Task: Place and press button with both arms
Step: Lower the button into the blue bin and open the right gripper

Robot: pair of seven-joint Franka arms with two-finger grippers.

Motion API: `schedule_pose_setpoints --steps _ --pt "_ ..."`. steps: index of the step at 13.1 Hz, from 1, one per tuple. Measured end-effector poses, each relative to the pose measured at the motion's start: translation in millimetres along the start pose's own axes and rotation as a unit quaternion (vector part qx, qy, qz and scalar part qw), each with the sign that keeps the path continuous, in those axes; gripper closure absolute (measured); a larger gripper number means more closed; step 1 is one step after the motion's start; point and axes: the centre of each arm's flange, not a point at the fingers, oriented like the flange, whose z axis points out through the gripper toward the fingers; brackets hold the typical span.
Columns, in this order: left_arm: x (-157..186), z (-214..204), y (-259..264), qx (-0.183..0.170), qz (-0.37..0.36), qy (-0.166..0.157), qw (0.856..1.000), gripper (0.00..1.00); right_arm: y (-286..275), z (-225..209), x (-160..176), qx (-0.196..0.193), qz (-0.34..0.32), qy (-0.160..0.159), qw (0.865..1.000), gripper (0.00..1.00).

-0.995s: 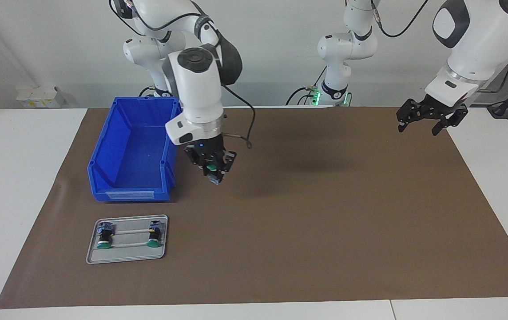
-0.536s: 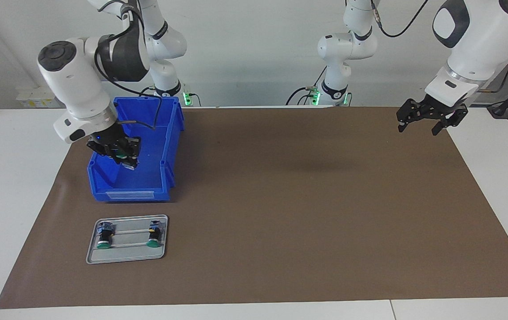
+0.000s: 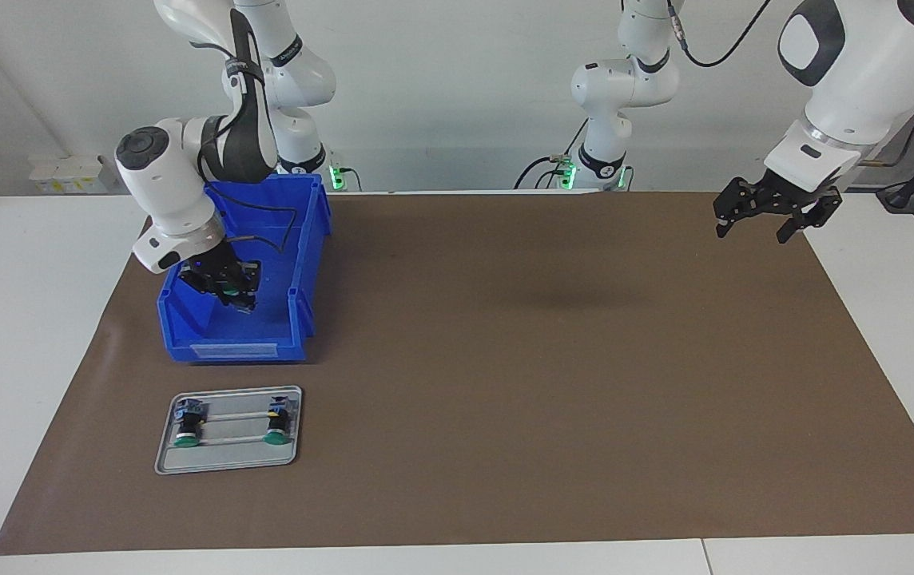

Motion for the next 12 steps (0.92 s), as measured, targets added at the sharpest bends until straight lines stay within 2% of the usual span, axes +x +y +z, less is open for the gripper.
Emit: schedule_pose_setpoints --steps 7,8,12 --pt "0 0 0 0.0 0.0 0.0 1.0 0.0 6 56 -37 -0.003 0.007 0.007 1.0 0.56" --pt "0 0 -2 0.0 -0.002 0.0 1.0 0.0 6 56 -37 -0.004 0.007 0.008 1.0 0.49" --pt "-3 -2 -13 0.0 -0.032 0.002 0.999 0.0 6 37 -25 -0.003 0.007 0.019 1.0 0.02"
